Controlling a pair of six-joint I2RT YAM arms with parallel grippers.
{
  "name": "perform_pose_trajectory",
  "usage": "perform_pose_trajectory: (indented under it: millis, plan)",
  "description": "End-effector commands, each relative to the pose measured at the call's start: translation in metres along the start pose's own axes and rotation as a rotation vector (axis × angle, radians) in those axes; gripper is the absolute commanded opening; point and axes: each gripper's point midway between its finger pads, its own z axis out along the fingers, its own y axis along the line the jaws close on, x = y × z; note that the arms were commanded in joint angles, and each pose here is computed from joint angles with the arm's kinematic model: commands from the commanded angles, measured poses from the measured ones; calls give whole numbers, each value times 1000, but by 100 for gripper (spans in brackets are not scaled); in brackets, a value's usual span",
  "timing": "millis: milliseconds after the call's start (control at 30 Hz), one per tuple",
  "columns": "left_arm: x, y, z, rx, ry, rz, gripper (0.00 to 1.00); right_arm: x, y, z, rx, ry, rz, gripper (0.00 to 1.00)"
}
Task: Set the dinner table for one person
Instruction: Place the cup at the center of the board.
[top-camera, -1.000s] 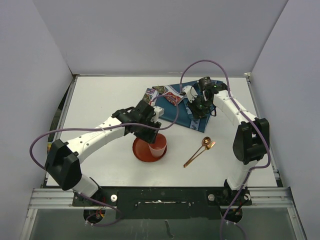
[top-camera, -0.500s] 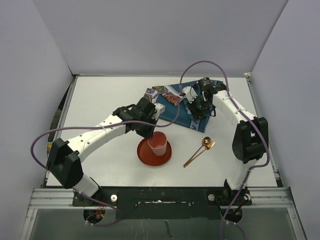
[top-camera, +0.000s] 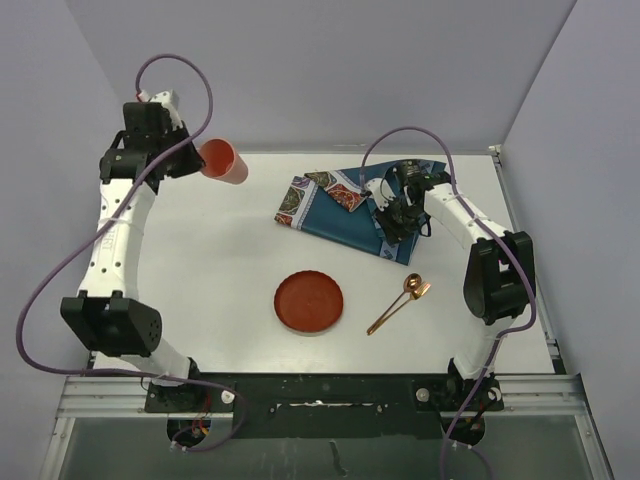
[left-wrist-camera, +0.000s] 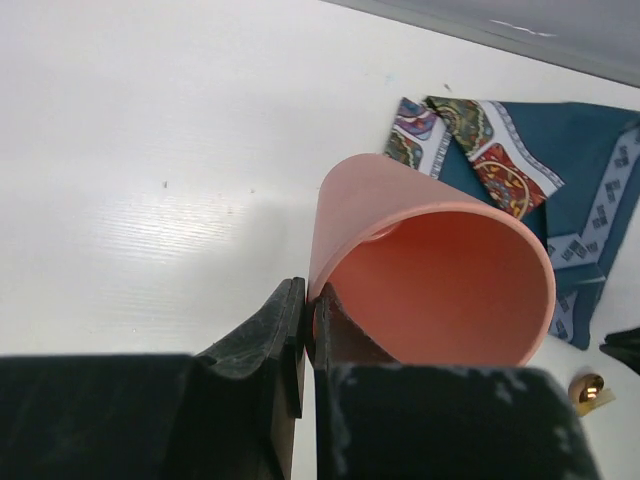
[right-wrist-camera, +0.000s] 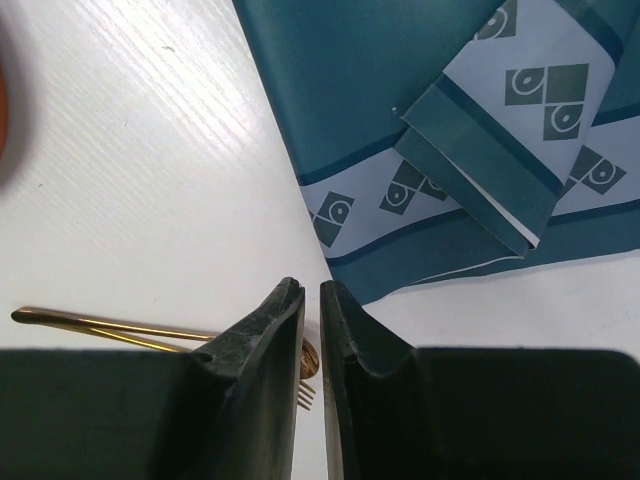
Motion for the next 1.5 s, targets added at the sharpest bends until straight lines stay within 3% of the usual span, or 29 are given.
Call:
perform_pose_trajectory:
  millis: [0,200,333,567,900,1300,1467]
  plan:
    - [18,22,62,-1,110,-104,0,-9,2,-7,-1,-54,-1,15]
    - [43,36,135,-12,189,-182,0,-8,0,-8,16,-58,-5,15]
    - [43,58,159,-93,201,-197,0,-7,3,-6,10,-52,-11,15]
    - [27,116,162,-204,159,-264,0,-20,32,6,-38,-17,-133,15]
    - [53,137,178,-260,248,-257,0,-16,83,81,-185,161,-317,8]
    - [65,146,190,-309,276,-230,4,-31,79,77,-161,135,-315,8]
    - [64,142,193,-312,276,-219,11,-27,78,76,-154,146,-316,8]
